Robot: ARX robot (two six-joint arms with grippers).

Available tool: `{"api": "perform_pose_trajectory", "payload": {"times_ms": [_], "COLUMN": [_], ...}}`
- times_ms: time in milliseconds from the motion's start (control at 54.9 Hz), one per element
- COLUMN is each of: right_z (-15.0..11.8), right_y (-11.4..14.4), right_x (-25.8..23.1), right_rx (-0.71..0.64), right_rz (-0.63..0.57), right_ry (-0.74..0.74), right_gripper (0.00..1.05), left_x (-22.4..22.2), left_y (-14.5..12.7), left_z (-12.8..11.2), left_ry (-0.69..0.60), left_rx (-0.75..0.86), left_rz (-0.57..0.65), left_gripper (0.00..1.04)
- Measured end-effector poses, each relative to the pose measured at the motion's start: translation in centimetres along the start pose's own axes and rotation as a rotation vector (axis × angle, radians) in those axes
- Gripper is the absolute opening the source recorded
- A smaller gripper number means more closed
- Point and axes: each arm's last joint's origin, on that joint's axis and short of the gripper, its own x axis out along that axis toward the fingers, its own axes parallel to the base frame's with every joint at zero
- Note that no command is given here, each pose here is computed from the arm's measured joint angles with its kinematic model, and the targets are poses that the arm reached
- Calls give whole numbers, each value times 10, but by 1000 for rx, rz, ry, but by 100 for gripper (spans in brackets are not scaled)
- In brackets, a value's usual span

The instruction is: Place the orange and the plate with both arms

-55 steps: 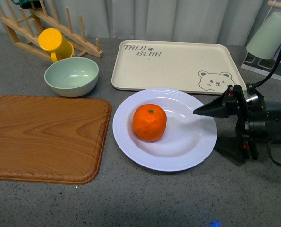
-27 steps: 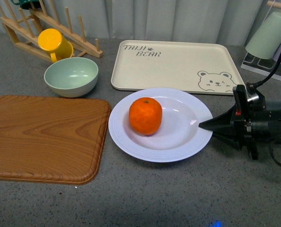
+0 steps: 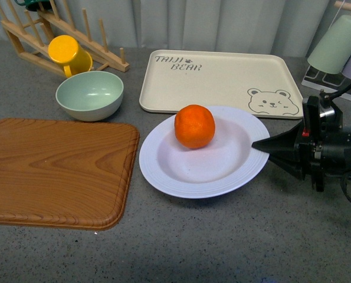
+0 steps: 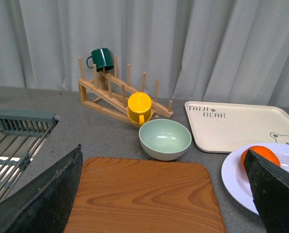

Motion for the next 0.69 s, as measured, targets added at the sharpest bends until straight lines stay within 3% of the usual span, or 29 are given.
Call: {"api": "perform_pose_trajectory", "payload": {"times_ms": [383, 692], "right_z": [28, 51], "right_y": [25, 20], "right_x": [19, 65], "right_rx": [-49, 2], "right_rz": [150, 177], "right_ry": [-154, -204], "right_gripper": [1, 1], "left_x": [0, 0], "left_y": [0, 0], "left_z": [0, 0], "left_ry": [0, 0], "left_rx": [0, 0], "left_rz": [0, 0], "left_gripper": [98, 98]}}
